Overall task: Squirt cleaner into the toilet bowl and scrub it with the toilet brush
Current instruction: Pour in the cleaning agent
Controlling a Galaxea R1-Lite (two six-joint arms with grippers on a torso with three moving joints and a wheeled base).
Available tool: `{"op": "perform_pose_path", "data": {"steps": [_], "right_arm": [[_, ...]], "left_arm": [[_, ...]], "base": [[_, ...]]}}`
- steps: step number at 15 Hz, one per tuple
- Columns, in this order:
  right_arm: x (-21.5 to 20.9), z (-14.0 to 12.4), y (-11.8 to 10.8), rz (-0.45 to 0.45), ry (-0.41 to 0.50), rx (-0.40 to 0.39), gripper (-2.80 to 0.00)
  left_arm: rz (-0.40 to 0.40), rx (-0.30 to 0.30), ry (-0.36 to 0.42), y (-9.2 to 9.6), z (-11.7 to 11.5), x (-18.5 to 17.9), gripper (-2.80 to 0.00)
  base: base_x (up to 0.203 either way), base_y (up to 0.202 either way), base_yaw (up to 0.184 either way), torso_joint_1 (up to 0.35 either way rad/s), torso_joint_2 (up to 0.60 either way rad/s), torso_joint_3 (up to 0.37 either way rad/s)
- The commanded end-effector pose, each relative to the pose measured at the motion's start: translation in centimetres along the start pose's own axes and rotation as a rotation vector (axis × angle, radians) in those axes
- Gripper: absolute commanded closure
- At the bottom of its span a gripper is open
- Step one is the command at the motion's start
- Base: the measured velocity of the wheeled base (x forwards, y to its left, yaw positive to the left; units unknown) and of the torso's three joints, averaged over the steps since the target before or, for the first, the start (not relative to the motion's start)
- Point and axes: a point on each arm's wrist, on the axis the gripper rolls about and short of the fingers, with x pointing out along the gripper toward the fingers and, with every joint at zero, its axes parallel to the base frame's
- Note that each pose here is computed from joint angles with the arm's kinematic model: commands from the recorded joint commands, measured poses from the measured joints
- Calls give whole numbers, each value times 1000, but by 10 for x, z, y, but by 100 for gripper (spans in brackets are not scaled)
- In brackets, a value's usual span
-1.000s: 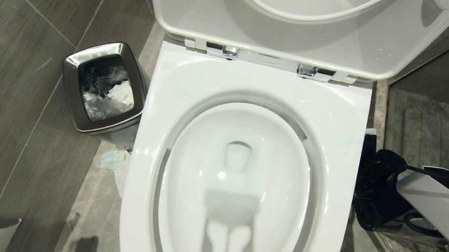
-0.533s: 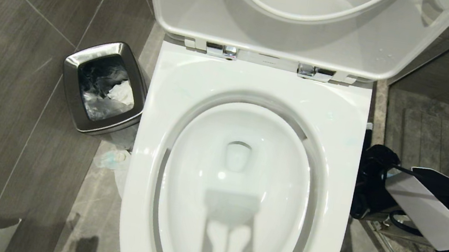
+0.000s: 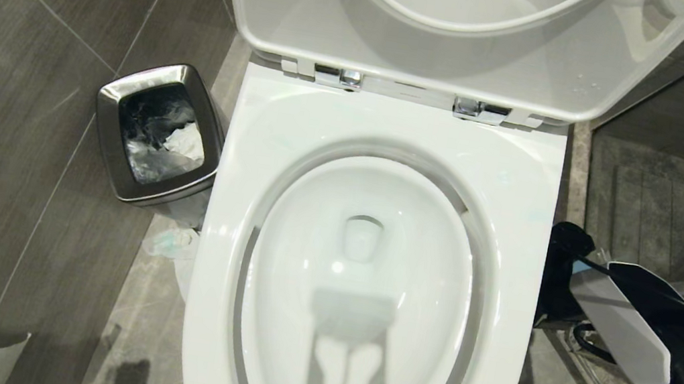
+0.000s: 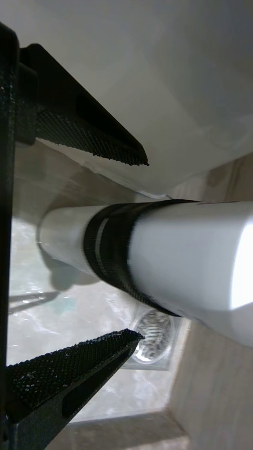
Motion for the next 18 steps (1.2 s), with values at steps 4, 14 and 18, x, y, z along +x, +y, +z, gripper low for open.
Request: {"op": "perform_pose_path", "data": {"steps": [4, 14, 18], "right_arm": [[5, -14, 0, -6, -61, -24, -280], [15, -12, 5, -1, -78, -79, -280], [14, -18, 4, -3, -49, -100, -280]], "left_arm": [[0, 0, 3, 0, 0, 0, 0], [2, 0, 4, 0, 0, 0, 0], [0, 1, 3, 0, 0, 0, 0]], "base": [[0, 0, 0, -1, -14, 2], [0, 0, 0, 0, 0, 0], [0, 0, 0, 0, 0, 0]]}}
